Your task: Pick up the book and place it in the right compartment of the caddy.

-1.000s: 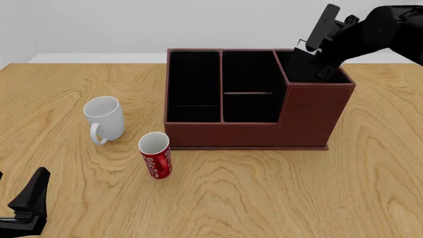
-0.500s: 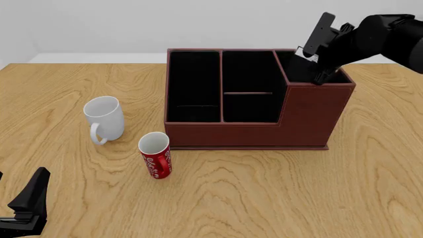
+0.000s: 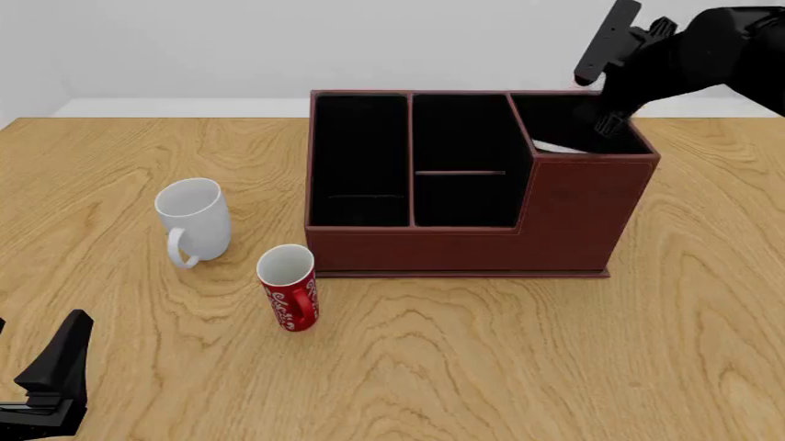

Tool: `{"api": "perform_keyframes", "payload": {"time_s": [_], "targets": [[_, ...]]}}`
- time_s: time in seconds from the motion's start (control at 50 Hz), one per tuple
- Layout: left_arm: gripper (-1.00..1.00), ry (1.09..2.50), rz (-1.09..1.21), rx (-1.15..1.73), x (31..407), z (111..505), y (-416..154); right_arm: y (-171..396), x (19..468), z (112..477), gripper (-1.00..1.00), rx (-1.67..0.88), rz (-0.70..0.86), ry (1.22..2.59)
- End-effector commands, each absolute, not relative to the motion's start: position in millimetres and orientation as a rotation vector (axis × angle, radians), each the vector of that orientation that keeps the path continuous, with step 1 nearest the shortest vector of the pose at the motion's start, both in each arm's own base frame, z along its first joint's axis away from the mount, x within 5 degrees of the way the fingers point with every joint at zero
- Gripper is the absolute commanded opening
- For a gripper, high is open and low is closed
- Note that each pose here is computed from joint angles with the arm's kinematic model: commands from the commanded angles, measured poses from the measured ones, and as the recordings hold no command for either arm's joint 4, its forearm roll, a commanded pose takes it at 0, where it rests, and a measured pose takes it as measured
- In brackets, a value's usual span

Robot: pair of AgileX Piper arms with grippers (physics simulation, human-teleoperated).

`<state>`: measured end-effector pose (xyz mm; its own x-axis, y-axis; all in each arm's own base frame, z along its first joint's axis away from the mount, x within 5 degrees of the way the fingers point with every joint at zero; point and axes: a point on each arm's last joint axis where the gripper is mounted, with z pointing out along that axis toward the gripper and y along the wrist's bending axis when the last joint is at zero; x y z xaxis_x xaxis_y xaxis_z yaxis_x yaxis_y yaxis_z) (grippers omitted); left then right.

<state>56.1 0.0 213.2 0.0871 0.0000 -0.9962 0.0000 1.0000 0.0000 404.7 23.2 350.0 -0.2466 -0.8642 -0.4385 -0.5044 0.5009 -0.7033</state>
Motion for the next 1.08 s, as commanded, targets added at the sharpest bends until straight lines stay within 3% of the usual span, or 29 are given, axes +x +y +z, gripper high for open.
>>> {"api": "perform_keyframes", "payload": {"time_s": [0.02, 0.3, 0.7, 1.08], "targets": [[1.00, 1.484, 0.000, 0.000, 56, 213, 0, 30, 383, 365, 1.00, -1.118, -0.548, 1.850], [1.00, 1.484, 0.000, 0.000, 56, 213, 0, 41, 331, 369, 1.00, -1.095, -0.548, 1.749], [1.00, 1.484, 0.000, 0.000, 56, 213, 0, 35, 265, 338, 1.00, -0.997, -0.612, 1.572], [1.00, 1.484, 0.000, 0.000, 56, 213, 0, 16, 182, 334, 1.00, -0.665, -0.550, 1.424]]}}
